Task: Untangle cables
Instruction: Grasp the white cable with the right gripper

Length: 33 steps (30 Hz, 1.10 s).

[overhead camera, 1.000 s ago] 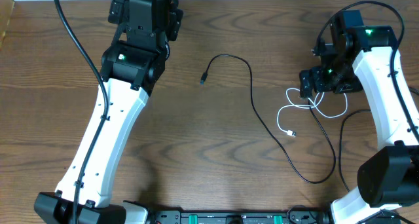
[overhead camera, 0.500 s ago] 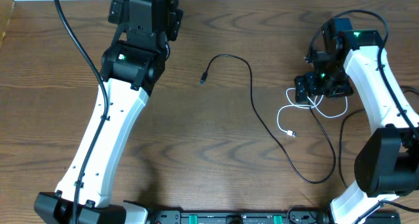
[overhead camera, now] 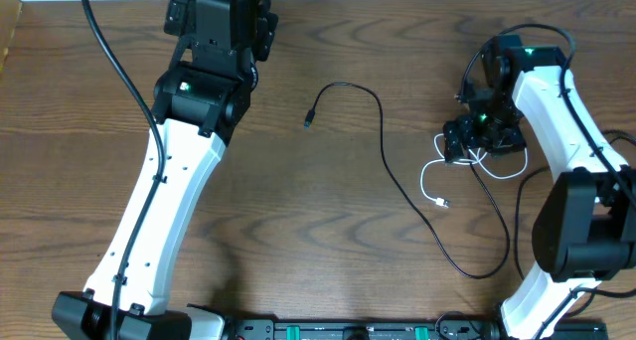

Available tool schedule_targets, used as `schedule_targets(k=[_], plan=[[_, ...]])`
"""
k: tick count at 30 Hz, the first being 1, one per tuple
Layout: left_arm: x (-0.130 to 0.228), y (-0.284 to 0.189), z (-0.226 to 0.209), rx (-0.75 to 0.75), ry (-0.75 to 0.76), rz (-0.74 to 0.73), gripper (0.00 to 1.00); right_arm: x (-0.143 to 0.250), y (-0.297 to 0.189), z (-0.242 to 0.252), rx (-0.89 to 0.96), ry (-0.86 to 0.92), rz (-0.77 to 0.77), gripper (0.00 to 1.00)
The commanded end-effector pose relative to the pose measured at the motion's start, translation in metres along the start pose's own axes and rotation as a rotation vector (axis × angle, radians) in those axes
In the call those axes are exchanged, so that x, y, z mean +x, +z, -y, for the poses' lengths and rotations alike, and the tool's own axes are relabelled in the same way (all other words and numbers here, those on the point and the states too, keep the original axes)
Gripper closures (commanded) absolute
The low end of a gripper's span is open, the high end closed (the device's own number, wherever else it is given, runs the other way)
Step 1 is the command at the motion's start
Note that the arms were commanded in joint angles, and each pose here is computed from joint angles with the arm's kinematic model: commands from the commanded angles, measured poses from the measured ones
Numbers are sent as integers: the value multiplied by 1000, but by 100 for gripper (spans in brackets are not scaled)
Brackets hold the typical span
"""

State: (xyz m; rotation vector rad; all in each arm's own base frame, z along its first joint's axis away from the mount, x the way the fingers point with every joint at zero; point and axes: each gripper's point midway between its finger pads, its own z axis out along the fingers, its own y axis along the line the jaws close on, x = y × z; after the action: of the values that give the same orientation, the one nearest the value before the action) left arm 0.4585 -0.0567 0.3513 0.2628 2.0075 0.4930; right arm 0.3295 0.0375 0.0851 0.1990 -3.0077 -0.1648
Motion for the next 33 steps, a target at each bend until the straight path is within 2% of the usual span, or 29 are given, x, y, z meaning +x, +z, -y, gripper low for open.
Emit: schedule_targets(k=[1, 5, 15, 16, 17, 18, 19, 21, 28, 33], plan=[[-8, -10, -8, -8, -32, 27, 2, 2, 9, -3, -13, -4, -27, 15], [-8, -10, -8, -8, -32, 27, 2, 0, 13, -2, -14, -2, -35, 20], [-9, -10, -8, -9, -34, 30, 2, 1, 27, -3, -20, -2, -79, 21], [-9, -10, -8, -9, -34, 31, 2, 0, 28, -4, -20, -4, -79, 25], [-9, -10, -8, -9, -34, 31, 2, -1, 29, -5, -19, 0, -77, 30], [-9, -10, -8, -9, -34, 31, 2, -2, 29, -5, -18, 1, -72, 42], [-9, -10, -8, -10, -35, 31, 2, -3, 29, -5, -17, 14, -66, 67], [-10, -11, -9, -10, -36, 33, 2, -5, 29, -5, -16, 30, -58, 99], [-12, -15, -12, -12, -41, 43, 2, -30, 26, -17, -61, 21, 48, 99], [-11, -16, -12, -12, -41, 42, 2, -47, 3, -26, -90, 21, 163, 99]])
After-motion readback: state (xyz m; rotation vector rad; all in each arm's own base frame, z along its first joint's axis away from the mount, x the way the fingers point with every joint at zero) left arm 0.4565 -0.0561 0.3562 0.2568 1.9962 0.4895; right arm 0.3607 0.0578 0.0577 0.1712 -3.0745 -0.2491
